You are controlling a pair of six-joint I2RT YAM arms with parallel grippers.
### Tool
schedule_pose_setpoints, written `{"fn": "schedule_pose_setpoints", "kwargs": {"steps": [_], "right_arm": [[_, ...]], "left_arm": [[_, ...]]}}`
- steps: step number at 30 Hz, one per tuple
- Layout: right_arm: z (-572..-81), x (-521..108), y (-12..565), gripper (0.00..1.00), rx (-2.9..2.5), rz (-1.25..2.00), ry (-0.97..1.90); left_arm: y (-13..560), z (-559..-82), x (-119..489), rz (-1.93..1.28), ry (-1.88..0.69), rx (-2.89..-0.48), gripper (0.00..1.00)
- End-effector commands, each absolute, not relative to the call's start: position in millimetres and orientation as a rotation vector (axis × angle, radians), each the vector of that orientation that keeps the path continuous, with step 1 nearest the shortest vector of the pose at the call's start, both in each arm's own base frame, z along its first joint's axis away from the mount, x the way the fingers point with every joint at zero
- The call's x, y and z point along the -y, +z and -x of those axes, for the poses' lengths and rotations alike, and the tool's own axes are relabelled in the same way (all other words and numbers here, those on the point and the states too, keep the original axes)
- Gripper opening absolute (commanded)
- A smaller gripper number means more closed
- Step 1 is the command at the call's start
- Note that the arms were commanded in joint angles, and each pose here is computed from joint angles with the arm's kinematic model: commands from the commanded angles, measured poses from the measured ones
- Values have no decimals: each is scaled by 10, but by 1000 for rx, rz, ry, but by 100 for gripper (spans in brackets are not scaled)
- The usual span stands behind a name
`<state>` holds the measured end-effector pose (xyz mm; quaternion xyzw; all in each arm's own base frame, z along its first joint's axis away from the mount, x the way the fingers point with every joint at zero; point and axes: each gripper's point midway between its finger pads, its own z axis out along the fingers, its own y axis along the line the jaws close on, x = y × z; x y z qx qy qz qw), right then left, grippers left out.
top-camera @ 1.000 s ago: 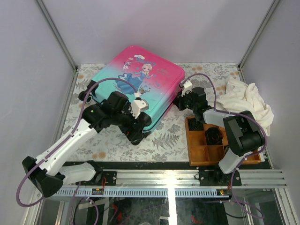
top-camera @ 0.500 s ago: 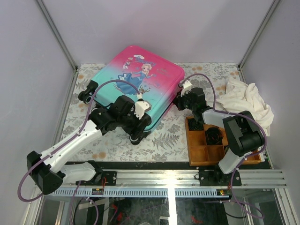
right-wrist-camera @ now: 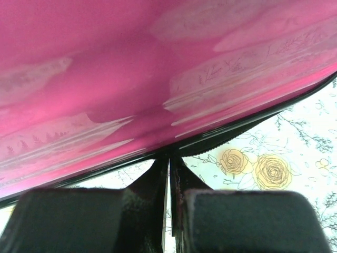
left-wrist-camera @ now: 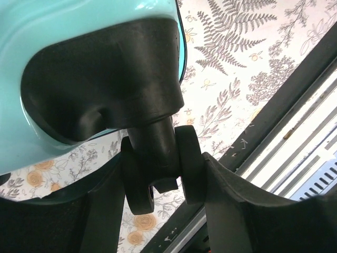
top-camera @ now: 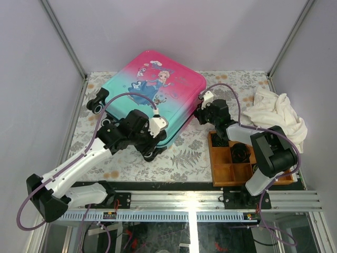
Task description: Pack the luggage
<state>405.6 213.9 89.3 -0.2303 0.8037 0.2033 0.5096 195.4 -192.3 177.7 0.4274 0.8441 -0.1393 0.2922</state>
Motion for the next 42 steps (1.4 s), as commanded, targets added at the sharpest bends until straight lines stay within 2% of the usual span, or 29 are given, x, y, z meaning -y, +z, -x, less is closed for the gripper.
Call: {"fn": "schedule_pose_setpoints", "kwargs": {"steps": [1, 11, 18, 27, 34, 42], "right_arm": [[-4208, -1937, 1192, 0, -1846, 539, 365], [-4503, -1346, 1288, 0, -1851, 488, 237], [-4467, -1121, 1222, 0, -1880, 520, 205], [-3929, -1237, 1138, 0, -1954, 626, 364], [-3373, -1543, 1030, 0, -2022, 748, 552], [-3920, -1311, 1223, 0, -1954, 698, 291]], "left_arm": [[1811, -1977, 1595, -1341, -208, -2159, 0], [1784, -1968, 1065, -1503, -53, -2069, 0], [1695, -1975, 577, -1696, 142, -2006, 0], [1574, -2071, 77, -1720, 183, -2047, 0], [1570, -2499, -207, -1621, 203, -2046, 0], [1463, -2720, -325, -1630, 173, -2044, 0]]}}
